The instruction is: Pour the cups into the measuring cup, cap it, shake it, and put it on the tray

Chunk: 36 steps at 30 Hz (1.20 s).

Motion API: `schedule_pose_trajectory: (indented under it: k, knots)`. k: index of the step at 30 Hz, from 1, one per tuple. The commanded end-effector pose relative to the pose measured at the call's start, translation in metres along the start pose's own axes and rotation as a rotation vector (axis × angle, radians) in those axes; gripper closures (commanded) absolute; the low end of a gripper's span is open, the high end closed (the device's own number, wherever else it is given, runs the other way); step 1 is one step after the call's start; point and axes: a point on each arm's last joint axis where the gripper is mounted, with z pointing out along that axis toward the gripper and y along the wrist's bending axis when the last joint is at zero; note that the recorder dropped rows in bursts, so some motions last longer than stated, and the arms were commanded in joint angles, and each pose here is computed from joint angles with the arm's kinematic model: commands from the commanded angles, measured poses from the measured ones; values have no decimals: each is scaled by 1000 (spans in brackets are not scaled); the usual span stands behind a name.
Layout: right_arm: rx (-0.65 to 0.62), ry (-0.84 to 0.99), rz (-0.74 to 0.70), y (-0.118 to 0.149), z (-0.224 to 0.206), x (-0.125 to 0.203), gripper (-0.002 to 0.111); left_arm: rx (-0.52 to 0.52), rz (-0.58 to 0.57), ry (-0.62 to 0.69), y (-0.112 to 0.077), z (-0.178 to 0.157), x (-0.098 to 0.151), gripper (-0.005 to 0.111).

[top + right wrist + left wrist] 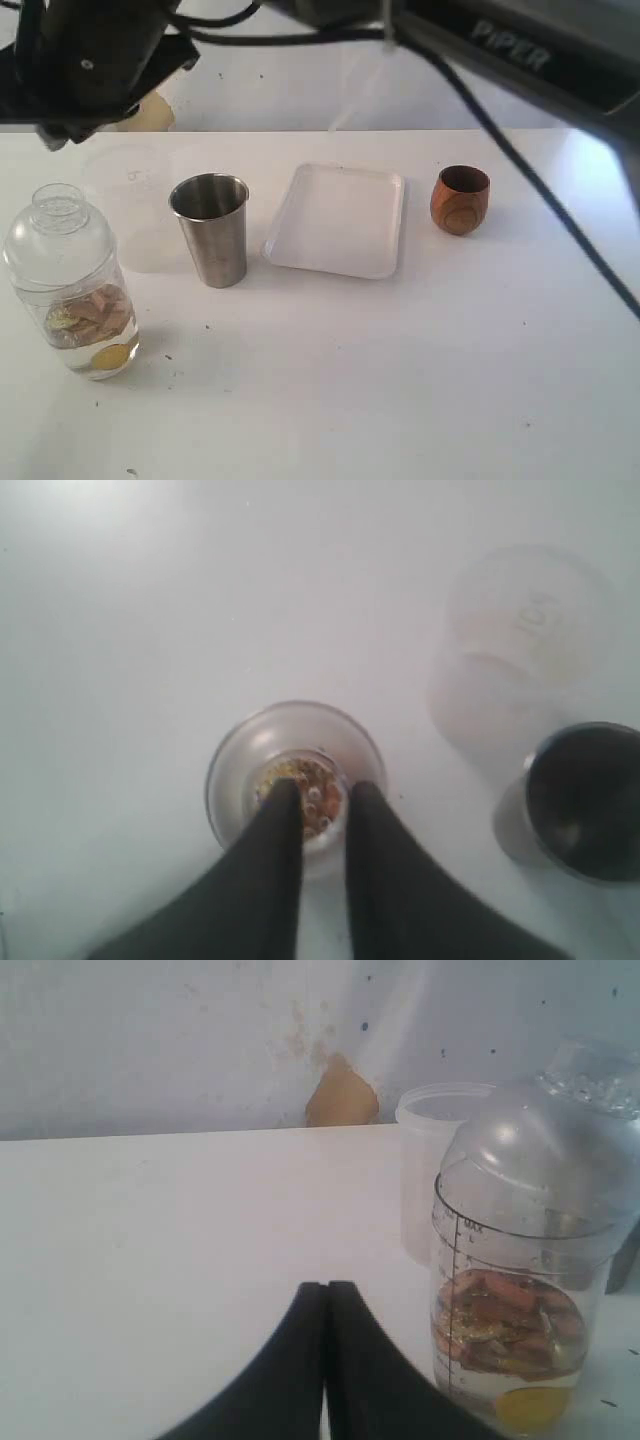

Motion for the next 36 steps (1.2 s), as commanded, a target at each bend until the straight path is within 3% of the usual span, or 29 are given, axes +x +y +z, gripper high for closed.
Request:
schedule_pose_trajectory:
  k: [1,11,20,26,36]
  knots:
    - [51,-17,-91,-2,-45,-3,108,1,-7,-10,0,0,-1,107]
    - [31,-254,-134,3,-123,22,108,1,-7,-10,0,0,-1,107]
    - [7,-489,-138,-6,-208,99,108,1,-7,-10,0,0,-1,107]
    - [8,-504,-135,-12,-252,150,108,1,-7,-10,0,0,-1,107]
    - [1,-622,-131,-16,-316,183,108,1,-7,-10,0,0,-1,107]
